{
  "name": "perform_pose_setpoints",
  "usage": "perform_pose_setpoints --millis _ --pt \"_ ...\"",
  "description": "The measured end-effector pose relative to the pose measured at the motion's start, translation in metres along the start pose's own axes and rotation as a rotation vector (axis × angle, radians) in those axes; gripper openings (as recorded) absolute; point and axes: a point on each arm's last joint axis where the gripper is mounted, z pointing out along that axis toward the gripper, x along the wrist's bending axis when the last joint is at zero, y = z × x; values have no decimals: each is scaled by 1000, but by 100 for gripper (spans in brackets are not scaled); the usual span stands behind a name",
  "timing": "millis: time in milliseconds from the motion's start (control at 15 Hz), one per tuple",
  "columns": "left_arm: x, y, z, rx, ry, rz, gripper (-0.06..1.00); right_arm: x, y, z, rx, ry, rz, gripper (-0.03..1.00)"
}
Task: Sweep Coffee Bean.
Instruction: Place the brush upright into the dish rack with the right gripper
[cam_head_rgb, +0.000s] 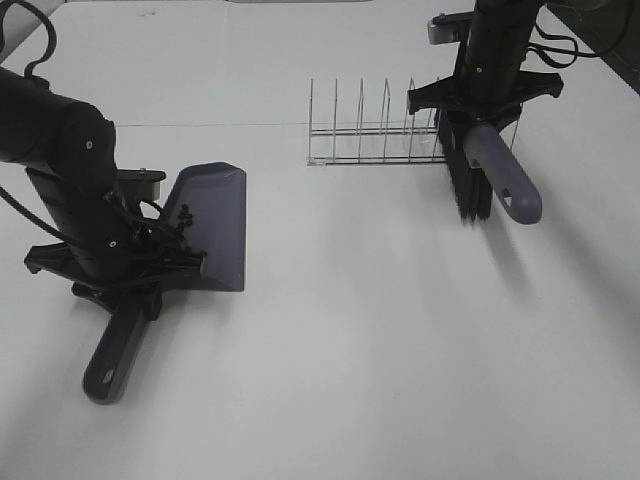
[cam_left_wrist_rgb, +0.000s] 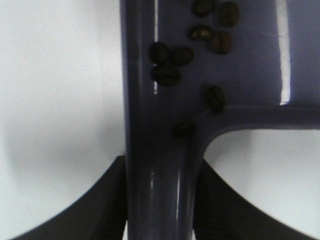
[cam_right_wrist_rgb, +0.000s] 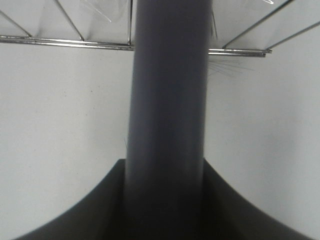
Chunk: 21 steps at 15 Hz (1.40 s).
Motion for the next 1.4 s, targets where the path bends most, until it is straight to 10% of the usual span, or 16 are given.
perform_pose_setpoints --millis 1067,1400 --pt "0 0 0 0 0 0 35 -11 20 20 -135 42 51 31" --pt "0 0 0 0 0 0 35 -11 27 13 -198 53 52 75"
